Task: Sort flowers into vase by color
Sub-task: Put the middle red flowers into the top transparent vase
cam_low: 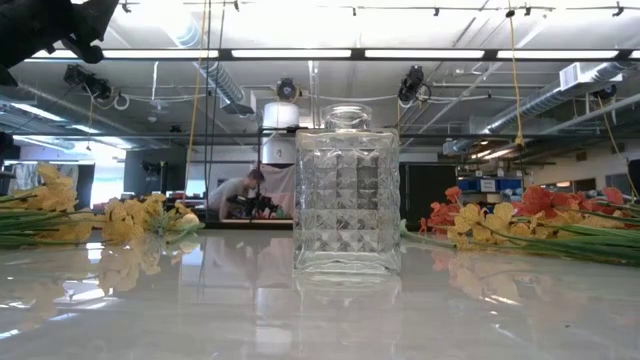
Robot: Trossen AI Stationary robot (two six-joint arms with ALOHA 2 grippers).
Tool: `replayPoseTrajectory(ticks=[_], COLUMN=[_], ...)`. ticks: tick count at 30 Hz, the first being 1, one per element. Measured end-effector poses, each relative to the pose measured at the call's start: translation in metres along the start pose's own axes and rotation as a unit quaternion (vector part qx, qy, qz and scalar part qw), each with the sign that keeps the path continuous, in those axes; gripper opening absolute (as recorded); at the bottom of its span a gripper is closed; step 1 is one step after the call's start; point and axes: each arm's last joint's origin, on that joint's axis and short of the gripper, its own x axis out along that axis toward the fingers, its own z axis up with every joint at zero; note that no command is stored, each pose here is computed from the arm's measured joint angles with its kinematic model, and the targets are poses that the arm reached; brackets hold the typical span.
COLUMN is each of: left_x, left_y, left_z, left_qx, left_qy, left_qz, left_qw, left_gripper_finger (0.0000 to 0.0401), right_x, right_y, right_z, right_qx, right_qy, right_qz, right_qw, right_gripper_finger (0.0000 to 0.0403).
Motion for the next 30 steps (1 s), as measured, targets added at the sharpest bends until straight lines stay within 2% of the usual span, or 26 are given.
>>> replayPoseTrajectory(ticks=[3,7,9,11,13,16,21,23,27,30], left_x=[0.0,0.0,0.0,0.0,0.0,0.0,0.0,0.0,0.0,0.0], left_y=[0.0,0.0,0.0,0.0,0.0,0.0,0.0,0.0,0.0,0.0], left_z=[0.0,0.0,0.0,0.0,0.0,0.0,0.0,0.0,0.0,0.0], left_qx=[0.0,0.0,0.0,0.0,0.0,0.0,0.0,0.0,0.0,-0.001], left_qy=[0.0,0.0,0.0,0.0,0.0,0.0,0.0,0.0,0.0,-0.002], left_qz=[0.0,0.0,0.0,0.0,0.0,0.0,0.0,0.0,0.0,0.0], left_qw=[1.0,1.0,1.0,1.0,1.0,1.0,1.0,1.0,1.0,1.0], left_gripper_finger=[0.0231,0.0231,0.0231,0.0231,0.0231,0.0231,0.0231,0.0231,0.0231,0.0231], right_x=[0.002,0.009,0.017,0.028,0.039,0.053,0.07,0.075,0.082,0.085], right_y=[0.001,0.002,0.002,0.005,0.008,0.012,0.01,0.008,0.002,-0.001], right_z=[0.012,0.017,0.012,-0.001,-0.016,-0.031,-0.046,-0.051,-0.065,-0.081], right_qx=[0.038,0.107,0.115,0.128,0.117,0.101,0.054,0.047,0.036,0.033], right_qy=[-0.023,-0.03,0.005,0.072,0.145,0.208,0.249,0.265,0.326,0.368], right_qz=[0.062,0.162,0.215,0.273,0.316,0.336,0.311,0.312,0.33,0.324], right_qw=[0.997,0.98,0.97,0.951,0.93,0.913,0.916,0.911,0.885,0.871], right_gripper_finger=[0.0168,0.0168,0.0168,0.0168,0.0168,0.0168,0.0168,0.0168,0.0168,0.0168])
